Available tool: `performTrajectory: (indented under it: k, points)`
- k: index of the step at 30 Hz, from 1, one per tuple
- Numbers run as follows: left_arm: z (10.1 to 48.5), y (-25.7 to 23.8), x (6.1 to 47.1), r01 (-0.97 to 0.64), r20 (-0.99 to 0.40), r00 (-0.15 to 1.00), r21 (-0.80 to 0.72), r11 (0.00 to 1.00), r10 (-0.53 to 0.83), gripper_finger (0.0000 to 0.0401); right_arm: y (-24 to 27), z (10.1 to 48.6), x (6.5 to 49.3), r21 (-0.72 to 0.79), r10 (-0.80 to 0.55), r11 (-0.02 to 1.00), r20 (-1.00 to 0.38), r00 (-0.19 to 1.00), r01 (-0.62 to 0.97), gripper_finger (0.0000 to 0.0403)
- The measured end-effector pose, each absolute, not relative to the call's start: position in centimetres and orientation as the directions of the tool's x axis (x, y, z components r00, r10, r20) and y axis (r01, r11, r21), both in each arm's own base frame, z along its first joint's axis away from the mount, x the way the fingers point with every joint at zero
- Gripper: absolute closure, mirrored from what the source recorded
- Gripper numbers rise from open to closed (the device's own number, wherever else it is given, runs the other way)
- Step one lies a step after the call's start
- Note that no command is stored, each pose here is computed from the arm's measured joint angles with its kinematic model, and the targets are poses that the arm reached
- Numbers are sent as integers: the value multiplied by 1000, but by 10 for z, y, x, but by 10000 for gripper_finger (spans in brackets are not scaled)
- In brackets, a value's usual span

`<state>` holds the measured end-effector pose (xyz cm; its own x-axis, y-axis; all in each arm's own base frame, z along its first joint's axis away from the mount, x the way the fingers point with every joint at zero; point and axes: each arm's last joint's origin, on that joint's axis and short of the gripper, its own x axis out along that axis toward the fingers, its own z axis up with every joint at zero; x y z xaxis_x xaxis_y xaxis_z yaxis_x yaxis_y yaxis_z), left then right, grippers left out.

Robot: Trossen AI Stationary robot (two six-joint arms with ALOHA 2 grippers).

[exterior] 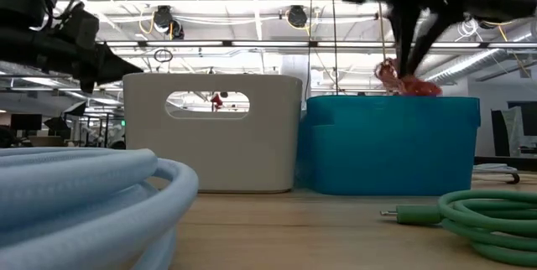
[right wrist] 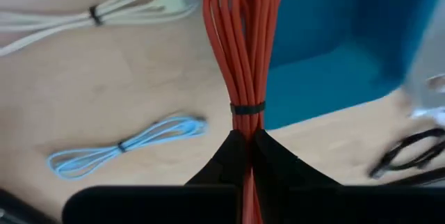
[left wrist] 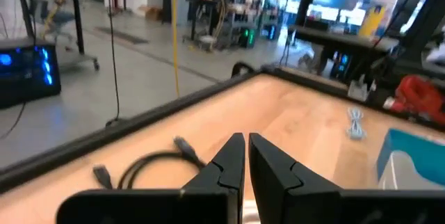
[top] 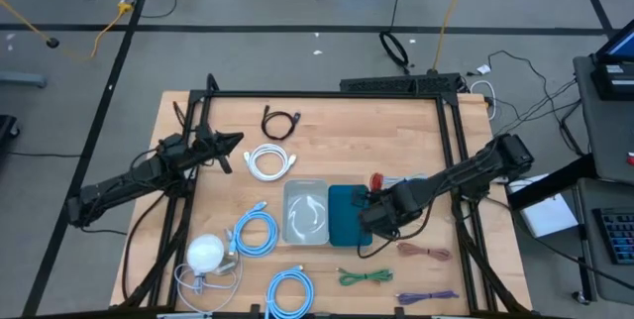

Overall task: Pick & Place USB Port
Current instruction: Put the orange charger cable into the blue bin

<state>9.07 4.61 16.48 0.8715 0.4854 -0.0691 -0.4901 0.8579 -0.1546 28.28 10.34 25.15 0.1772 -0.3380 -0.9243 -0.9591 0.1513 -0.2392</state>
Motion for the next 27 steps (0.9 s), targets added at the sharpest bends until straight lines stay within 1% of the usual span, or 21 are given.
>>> performTrajectory:
  k: [5,8,10,12,14,17,19,21,23,27]
  points:
    - [161,47,93,-488,-120,872,-184,853,474,377,108,286,294,-335,-297,167,-914,277,-927,400]
    - [158,48,95,-487,-147,872,-184,854,466,377,112,305,298,-362,-209,204,-924,321,-910,400]
    - [157,48,96,-484,-159,873,-184,855,461,377,117,306,302,-326,-109,235,-945,309,-916,400]
    - [156,48,97,-483,-167,874,-184,856,457,377,123,296,306,-256,-40,237,-966,254,-937,400]
    - [156,48,97,-483,-166,874,-184,856,457,377,129,279,312,-184,-40,220,-983,179,-958,400]
    - [157,48,97,-480,-152,876,-185,857,458,377,134,255,317,-85,-86,186,-994,70,-979,400]
    - [158,49,98,-478,-140,878,-185,859,459,377,134,246,321,-56,-100,179,-994,39,-982,400]
    - [159,49,98,-474,-130,880,-186,861,457,377,133,241,326,-69,-97,176,-994,52,-982,400]
    - [160,48,98,-463,-122,886,-188,866,447,377,132,242,330,-111,-110,170,-990,93,-979,400]
    - [161,48,98,-451,-117,892,-189,872,436,377,124,253,334,-198,-113,185,-977,179,-963,400]
